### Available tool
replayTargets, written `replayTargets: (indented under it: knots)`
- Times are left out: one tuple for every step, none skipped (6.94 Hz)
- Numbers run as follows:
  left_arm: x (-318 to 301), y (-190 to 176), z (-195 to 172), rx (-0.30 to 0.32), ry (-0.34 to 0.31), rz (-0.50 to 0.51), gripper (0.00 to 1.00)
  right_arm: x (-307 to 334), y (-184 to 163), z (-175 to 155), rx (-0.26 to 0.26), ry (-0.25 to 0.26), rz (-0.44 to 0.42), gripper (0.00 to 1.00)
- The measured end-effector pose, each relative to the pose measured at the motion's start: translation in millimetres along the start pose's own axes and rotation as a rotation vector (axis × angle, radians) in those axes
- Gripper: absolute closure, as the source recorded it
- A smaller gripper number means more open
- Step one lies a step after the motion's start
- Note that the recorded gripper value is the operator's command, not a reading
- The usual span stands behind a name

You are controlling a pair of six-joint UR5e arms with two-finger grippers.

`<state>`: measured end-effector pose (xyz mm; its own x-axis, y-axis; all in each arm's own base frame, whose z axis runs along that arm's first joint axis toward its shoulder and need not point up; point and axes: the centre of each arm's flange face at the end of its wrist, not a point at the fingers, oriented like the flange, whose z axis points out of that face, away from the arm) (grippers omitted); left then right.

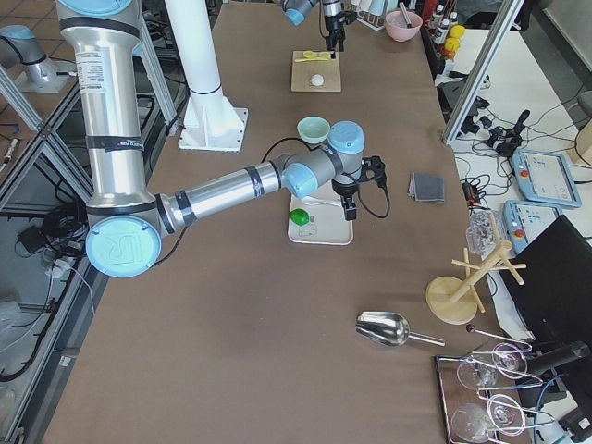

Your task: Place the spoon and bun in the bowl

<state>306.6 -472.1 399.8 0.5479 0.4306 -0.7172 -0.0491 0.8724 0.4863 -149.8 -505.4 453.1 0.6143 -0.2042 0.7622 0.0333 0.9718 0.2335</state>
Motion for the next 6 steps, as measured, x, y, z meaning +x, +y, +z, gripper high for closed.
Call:
replayTargets:
  knots:
    - [17.0, 10.5, 13.6, -0.018, 0.008, -0.005, 0.02, -14.4, 1.2, 13.1, -0.018, -0.004, -0.002, 0.0]
    - [29.9, 21.0, 24.9, -0.041, 0.019, -0.002, 0.02, -24.5, 3.8, 29.1, -0.041, -0.002, -0.011, 0.0]
    - [37.3, 29.6, 33.7, -0.061, 0.025, 0.002, 0.02, -31.3, 4.5, 46.6, -0.065, 0.006, -0.019, 0.0]
    - [38.9, 35.2, 41.5, -0.078, 0.023, 0.005, 0.02, -38.1, 2.1, 63.7, -0.088, 0.01, -0.028, 0.0]
    - [36.1, 39.5, 48.8, -0.092, 0.016, 0.006, 0.02, -45.1, 0.1, 75.4, -0.104, 0.01, -0.032, 0.0]
    - [31.9, 42.6, 54.6, -0.104, 0.008, 0.004, 0.02, -52.5, 0.9, 83.4, -0.116, 0.007, -0.027, 0.0]
